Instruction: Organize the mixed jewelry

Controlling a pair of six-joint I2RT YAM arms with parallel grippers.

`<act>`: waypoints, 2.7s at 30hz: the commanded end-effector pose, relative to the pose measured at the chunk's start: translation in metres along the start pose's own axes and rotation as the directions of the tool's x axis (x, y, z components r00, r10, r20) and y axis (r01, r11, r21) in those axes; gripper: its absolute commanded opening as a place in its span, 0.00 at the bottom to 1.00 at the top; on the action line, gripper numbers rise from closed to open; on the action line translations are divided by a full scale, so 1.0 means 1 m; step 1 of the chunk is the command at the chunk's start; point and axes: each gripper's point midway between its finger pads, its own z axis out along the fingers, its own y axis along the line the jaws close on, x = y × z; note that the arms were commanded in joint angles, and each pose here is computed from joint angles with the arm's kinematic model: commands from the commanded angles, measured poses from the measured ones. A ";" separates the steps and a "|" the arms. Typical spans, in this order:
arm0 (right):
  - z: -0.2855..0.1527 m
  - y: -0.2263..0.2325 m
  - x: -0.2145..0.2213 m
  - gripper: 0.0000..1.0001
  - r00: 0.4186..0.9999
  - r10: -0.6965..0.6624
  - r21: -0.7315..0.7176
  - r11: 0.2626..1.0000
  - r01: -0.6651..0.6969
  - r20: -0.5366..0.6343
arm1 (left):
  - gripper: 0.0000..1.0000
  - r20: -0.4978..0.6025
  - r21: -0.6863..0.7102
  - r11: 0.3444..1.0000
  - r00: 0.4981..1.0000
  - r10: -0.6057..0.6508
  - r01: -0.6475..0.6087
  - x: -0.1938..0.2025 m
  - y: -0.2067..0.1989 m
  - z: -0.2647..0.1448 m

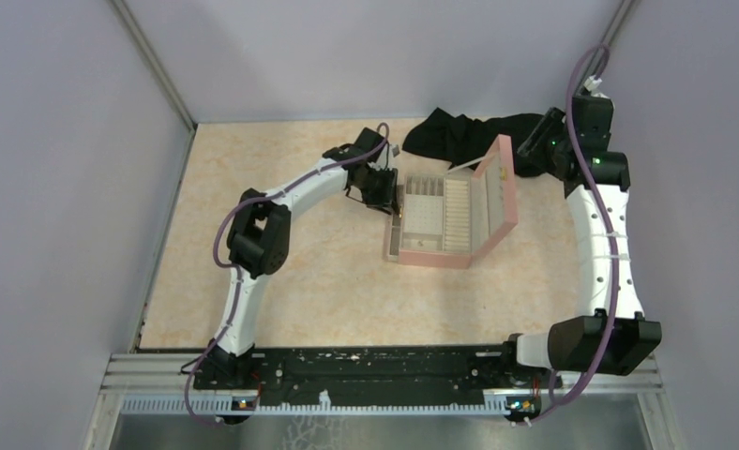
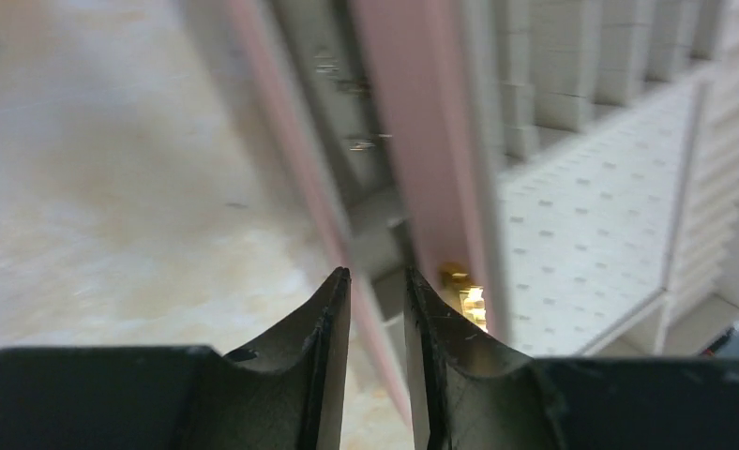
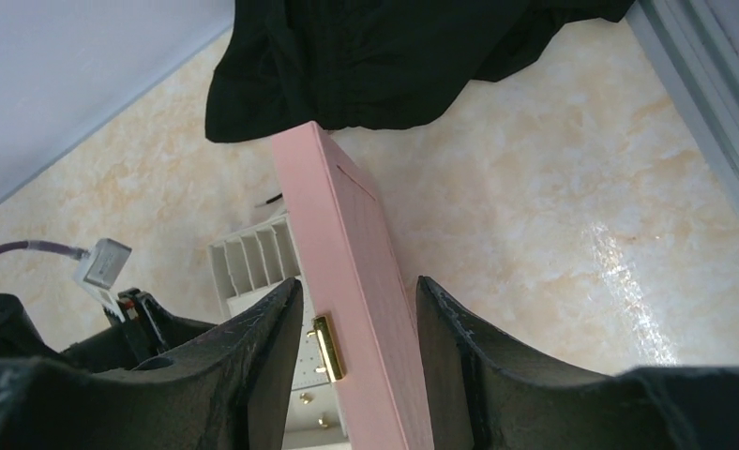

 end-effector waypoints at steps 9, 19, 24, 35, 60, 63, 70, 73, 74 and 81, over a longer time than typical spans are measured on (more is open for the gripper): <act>-0.013 0.004 -0.015 0.48 0.998 0.047 -0.053 0.998 -0.044 0.052 | 0.32 0.042 0.072 0.996 0.998 0.049 -0.052 -0.011 -0.028 -0.010; -0.014 0.003 -0.009 0.48 0.998 0.047 -0.060 0.997 -0.045 0.042 | 0.33 0.068 -0.119 0.992 0.997 -0.032 0.040 -0.005 0.049 -0.023; -0.013 0.005 -0.011 0.48 0.998 0.044 -0.067 0.997 -0.041 0.039 | 0.33 0.020 -0.114 0.992 0.998 -0.057 0.059 0.000 0.053 0.004; -0.007 0.005 -0.012 0.48 0.998 0.052 -0.063 0.997 -0.050 0.037 | 0.33 0.001 0.045 0.997 0.998 0.062 -0.062 -0.010 -0.025 0.046; 0.040 0.014 0.059 0.29 0.955 0.191 -0.238 0.940 -0.244 -0.225 | 0.36 0.138 -0.103 0.985 0.983 -0.123 0.138 -0.027 0.084 -0.069; 0.038 0.061 0.079 0.31 0.963 0.078 -0.309 0.938 -0.159 -0.258 | 0.36 0.162 -0.135 0.975 0.975 -0.152 0.174 -0.027 0.107 -0.084; 0.048 0.088 0.099 0.31 0.954 0.036 -0.317 0.939 -0.134 -0.298 | 0.36 0.173 -0.160 0.970 0.973 -0.154 0.182 -0.028 0.122 -0.097; 0.049 0.089 0.097 0.31 0.957 -0.022 -0.299 0.952 -0.068 -0.289 | 0.36 0.172 -0.145 0.972 0.972 -0.161 0.186 -0.028 0.119 -0.098; 0.049 0.091 0.097 0.31 0.958 -0.064 -0.285 0.958 -0.019 -0.278 | 0.36 0.173 -0.141 0.972 0.971 -0.164 0.189 -0.028 0.118 -0.099; 0.059 0.124 0.127 0.30 0.902 -0.356 -0.177 0.931 0.319 -0.245 | 0.36 0.185 -0.165 0.965 0.967 -0.173 0.204 -0.027 0.121 -0.104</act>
